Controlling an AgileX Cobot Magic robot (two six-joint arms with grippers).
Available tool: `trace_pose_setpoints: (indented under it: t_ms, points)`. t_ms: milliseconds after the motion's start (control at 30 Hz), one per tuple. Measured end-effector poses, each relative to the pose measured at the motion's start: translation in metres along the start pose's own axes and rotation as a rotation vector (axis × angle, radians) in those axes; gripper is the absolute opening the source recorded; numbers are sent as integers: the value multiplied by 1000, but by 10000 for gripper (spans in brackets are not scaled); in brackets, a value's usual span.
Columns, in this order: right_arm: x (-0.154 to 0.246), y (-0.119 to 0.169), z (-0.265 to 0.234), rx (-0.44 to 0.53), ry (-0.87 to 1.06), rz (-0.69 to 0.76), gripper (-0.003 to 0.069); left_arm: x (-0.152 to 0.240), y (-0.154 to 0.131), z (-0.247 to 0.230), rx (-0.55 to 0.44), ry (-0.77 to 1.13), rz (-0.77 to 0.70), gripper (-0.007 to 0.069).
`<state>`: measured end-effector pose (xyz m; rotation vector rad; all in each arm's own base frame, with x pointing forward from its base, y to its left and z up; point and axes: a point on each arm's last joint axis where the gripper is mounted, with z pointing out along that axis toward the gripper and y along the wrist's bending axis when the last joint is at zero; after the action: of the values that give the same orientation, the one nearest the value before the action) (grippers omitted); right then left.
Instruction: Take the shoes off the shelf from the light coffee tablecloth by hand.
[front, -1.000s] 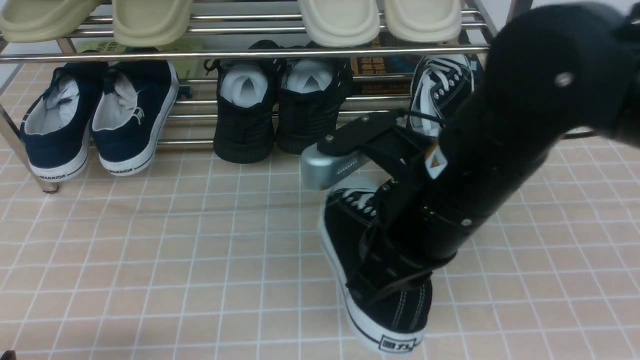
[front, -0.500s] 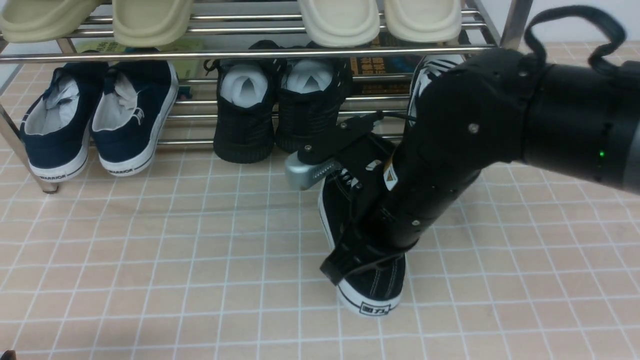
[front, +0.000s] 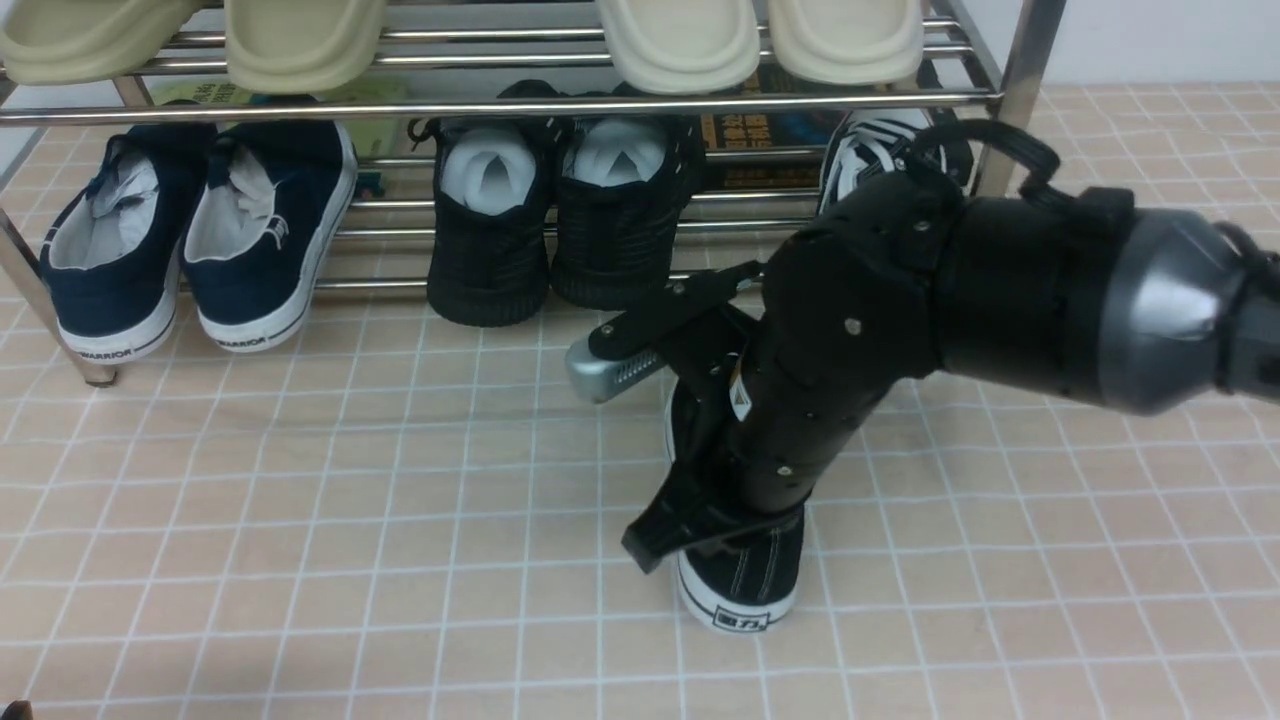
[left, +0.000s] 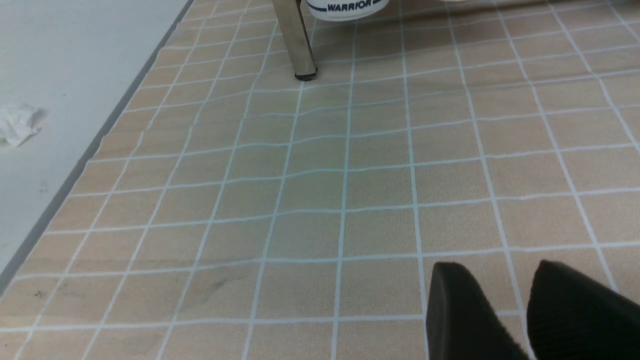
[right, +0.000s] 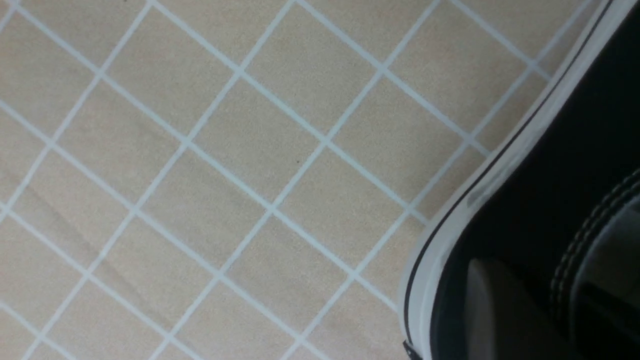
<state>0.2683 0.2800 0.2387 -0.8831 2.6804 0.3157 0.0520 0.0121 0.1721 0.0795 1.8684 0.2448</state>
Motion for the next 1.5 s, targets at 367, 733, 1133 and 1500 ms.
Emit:
trace_pose_setpoints:
  t_ms: [367,733,1133,1500]
  points:
    - [-6,1,-21,16,18,-17,354,0,0,0,0,0,1,240]
    - [-33,-15,-73,133,-135,-52,-15,0,0,0,0,0,1,240]
    - [-42,-94,-86,175,-216,274,10,0,0,0,0,0,1,240]
    - [-54,-112,-93,167,-383,345,325,0,0,0,0,0,1,239]
